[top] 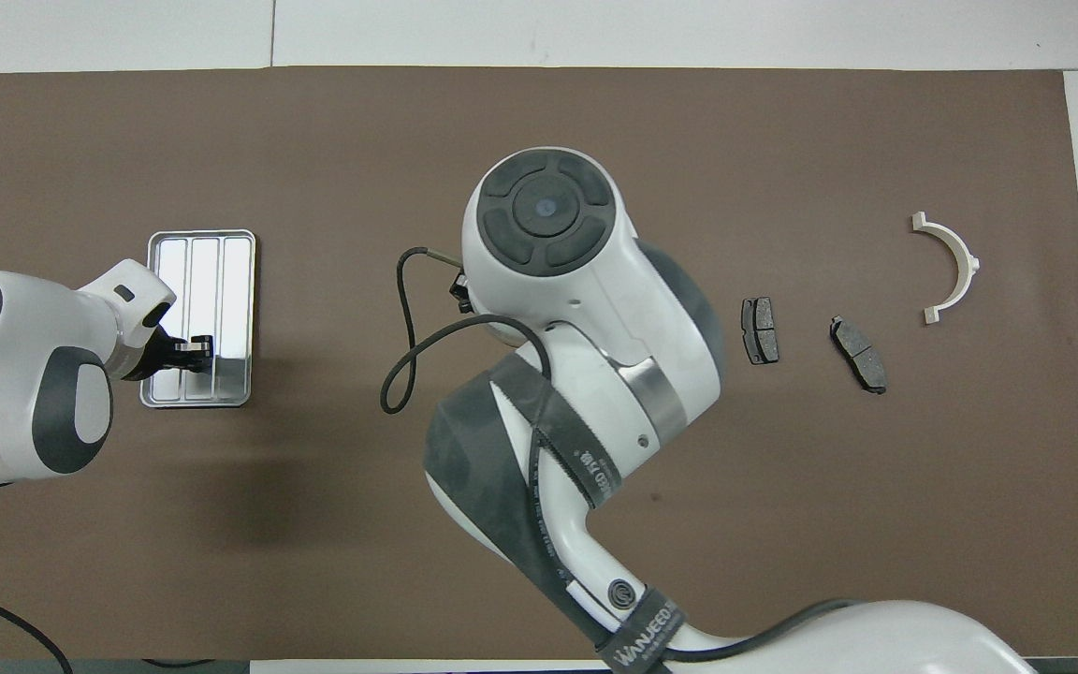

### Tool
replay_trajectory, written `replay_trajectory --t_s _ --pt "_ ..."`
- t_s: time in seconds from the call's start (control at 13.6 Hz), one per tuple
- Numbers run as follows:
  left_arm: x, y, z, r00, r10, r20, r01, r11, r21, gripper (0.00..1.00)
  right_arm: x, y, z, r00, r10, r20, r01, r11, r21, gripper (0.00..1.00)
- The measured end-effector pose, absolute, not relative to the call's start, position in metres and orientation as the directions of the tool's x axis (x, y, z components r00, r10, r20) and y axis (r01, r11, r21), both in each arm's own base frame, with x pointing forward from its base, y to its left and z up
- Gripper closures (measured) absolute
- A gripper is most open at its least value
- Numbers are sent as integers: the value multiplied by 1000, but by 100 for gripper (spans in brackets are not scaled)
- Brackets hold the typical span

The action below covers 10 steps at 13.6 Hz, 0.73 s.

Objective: Pick bearing gear from pile to tray

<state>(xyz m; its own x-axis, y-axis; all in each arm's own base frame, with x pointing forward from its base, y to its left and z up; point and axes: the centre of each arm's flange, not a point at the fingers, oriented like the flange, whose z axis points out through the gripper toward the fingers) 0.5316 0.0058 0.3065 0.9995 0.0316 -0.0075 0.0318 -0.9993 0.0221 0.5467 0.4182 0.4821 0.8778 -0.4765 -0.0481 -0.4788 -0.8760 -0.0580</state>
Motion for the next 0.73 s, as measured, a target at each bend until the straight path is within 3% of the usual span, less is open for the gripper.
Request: replay_trajectory --t_s 0.44,0.73 --pt "528 5 304 999 31 -7 32 -999 24 76 536 485 364 871 -491 0 -490 -869 -74 65" --pt "528 4 304 999 31 -8 32 -999 24 76 550 491 302 866 -500 22 -495 -861 -115 65"
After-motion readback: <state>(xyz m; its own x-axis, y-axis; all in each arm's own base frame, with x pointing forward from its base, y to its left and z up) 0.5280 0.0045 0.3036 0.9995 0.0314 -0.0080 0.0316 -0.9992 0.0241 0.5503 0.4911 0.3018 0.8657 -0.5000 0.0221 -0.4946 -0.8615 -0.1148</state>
